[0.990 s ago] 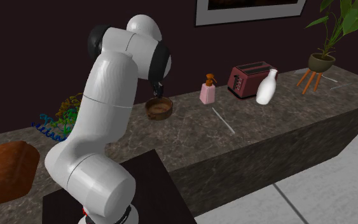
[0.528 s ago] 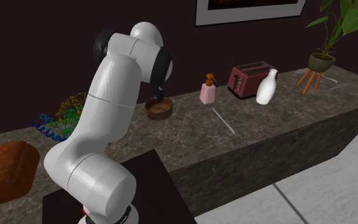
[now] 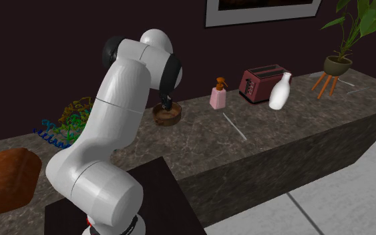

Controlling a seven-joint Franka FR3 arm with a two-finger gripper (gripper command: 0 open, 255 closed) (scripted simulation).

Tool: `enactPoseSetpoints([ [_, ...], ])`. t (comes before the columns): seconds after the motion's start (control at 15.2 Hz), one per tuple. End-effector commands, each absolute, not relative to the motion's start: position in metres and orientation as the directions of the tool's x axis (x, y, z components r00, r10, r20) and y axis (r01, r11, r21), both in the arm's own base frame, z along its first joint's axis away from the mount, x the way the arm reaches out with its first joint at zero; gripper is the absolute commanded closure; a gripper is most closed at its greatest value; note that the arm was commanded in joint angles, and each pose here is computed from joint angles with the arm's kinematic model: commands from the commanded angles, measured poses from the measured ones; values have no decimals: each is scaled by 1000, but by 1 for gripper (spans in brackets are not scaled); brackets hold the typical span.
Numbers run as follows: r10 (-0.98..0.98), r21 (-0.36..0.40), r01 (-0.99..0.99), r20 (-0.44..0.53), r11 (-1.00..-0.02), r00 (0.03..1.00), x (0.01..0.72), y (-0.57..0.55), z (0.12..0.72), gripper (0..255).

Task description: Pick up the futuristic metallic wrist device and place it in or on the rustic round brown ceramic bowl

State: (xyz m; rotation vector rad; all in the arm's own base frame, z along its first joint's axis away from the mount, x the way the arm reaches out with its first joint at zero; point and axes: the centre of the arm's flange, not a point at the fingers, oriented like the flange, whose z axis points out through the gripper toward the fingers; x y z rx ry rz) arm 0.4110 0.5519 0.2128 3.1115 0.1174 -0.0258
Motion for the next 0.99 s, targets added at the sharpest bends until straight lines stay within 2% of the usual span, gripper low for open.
enactPoseSetpoints([
  [0.0,75,27,76,-17,-997,997,411,552,212,255],
  [0.26,75,27,76,-17,-997,997,411,552,212,255],
  [0.33,75,27,76,-17,-997,997,411,552,212,0],
  [0.66,75,27,76,-17,-997,997,411,552,212,0],
  [0.92,75,27,76,-17,-997,997,412,553,262,0],
])
